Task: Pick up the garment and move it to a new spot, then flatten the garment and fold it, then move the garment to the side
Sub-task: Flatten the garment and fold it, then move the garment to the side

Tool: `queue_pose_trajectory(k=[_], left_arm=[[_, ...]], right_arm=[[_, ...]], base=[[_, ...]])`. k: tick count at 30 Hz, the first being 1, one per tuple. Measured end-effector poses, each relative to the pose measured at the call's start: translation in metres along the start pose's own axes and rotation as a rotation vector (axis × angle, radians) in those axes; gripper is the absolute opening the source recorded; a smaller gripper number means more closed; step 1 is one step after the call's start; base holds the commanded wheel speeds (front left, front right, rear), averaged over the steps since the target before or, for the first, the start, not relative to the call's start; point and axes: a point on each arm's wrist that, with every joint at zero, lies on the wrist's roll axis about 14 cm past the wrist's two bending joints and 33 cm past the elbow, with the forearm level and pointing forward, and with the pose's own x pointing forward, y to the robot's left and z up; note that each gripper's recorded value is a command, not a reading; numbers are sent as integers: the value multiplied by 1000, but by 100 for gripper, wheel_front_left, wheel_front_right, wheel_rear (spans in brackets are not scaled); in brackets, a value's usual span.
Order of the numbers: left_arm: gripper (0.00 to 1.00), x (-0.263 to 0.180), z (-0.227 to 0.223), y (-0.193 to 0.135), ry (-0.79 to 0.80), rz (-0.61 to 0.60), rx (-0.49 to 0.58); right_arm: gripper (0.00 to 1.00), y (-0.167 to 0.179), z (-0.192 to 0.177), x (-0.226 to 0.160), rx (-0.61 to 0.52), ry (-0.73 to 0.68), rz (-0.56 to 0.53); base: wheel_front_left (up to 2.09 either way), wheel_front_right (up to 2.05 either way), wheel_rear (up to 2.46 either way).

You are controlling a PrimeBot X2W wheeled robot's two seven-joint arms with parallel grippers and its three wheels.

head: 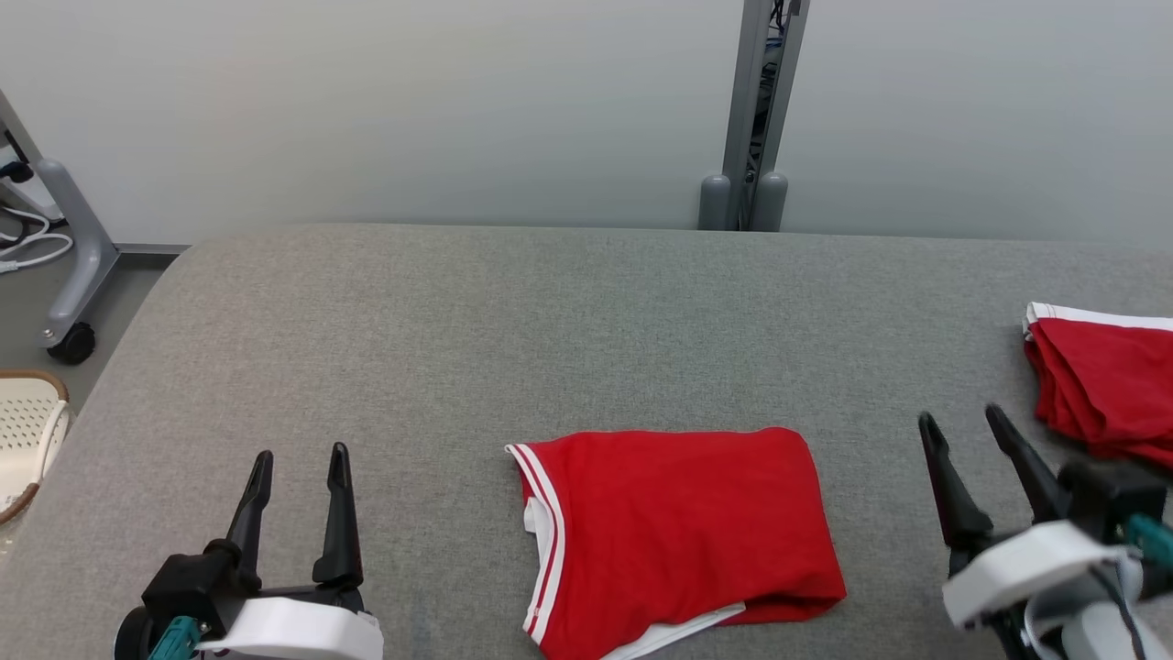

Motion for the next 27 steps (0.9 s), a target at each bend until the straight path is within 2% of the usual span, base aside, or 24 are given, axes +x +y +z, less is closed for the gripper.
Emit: queue_pose_trajectory(k=[7,21,27], left_arm=[[100,-2,-4,-4,10,-13,8],[100,-7,-12,-4,38,-18,14],[100,-9,-19,-4,60,-21,14]], right_arm=[[100,-1,-26,-35,46,27,-94],[100,4,-29,-34,52,29,-94],[100,14,-56,-35,147,140,-68]], base=[[0,0,0],[0,0,0],[0,0,0]])
